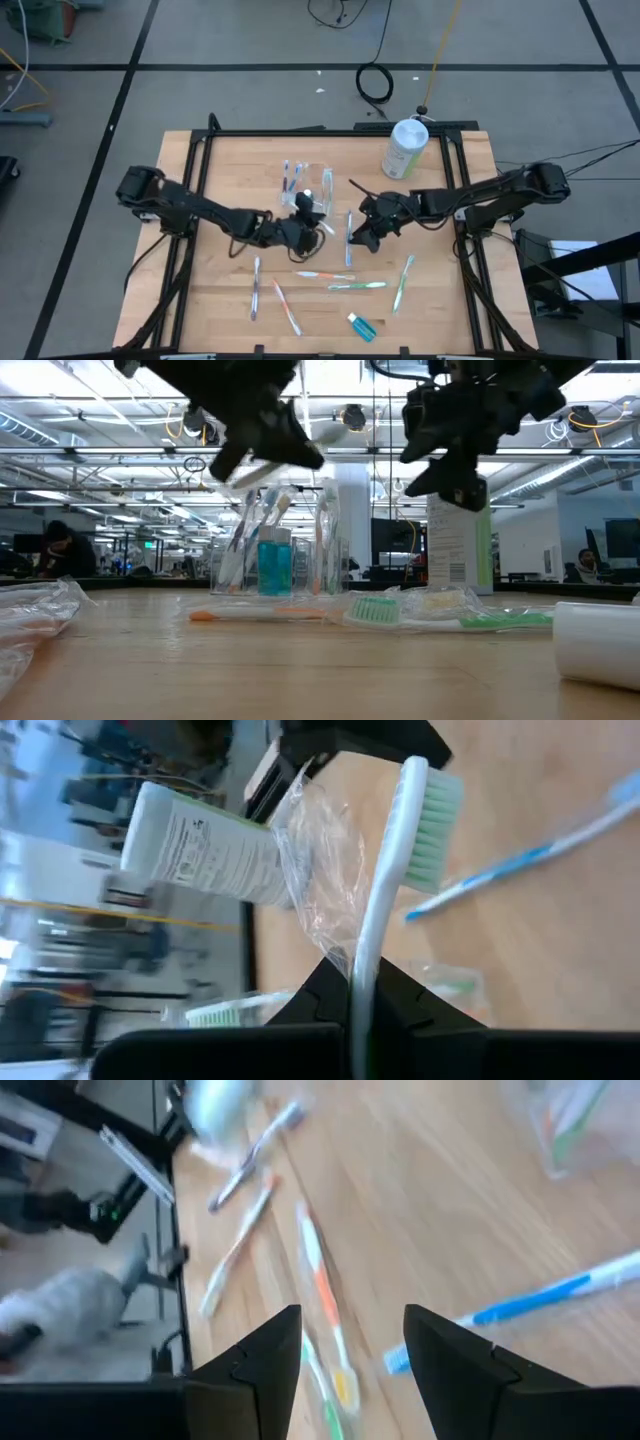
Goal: Pick & Place toothbrushing station
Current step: Put the right green toothbrush into the transparent organizer
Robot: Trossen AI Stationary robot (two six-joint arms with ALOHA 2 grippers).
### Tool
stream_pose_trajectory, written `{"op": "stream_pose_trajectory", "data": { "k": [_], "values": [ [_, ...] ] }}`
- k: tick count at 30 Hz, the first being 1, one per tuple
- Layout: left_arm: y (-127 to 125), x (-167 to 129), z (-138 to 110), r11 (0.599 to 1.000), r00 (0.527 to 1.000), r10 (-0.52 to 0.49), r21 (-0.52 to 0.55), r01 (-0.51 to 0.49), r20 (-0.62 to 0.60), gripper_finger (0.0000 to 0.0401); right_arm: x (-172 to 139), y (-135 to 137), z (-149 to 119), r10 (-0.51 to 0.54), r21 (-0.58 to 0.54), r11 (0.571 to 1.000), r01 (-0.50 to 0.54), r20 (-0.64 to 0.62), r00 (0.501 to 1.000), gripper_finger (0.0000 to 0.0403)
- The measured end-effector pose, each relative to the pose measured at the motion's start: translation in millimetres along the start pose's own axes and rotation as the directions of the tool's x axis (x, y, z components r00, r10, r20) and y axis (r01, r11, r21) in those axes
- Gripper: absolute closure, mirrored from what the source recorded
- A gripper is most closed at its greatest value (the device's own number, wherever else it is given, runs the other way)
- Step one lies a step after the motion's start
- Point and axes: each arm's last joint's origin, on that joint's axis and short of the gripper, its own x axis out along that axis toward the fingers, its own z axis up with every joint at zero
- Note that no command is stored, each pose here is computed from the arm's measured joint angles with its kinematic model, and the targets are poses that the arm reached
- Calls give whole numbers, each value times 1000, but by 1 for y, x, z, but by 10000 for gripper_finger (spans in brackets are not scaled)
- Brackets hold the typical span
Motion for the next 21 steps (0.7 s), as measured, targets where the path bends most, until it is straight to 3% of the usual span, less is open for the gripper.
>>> {"op": "stream_pose_trajectory", "data": {
  "k": [3,7,11,13,17,21],
  "values": [
    [24,-14,-4,997,1000,14,-83,-12,25,393,-3,2,-6,-32,-22,999,32,-23,999,229],
    [65,-38,-10,966,991,114,-240,-95,67,393,-3,4,-9,-33,-118,993,29,-29,999,231],
    [97,-59,-23,917,975,147,-394,-71,166,393,-3,4,-7,-81,-340,936,90,43,996,230],
    [109,-68,-32,888,958,166,-459,-42,234,393,-4,2,-4,-136,-390,905,167,106,985,229],
    [113,-74,-55,829,889,232,-559,32,394,393,-6,-3,3,-249,-416,846,333,244,937,231],
    [93,-71,-80,765,752,283,-613,197,595,393,-8,-7,7,-313,-425,798,427,313,897,230]
  ]
}}
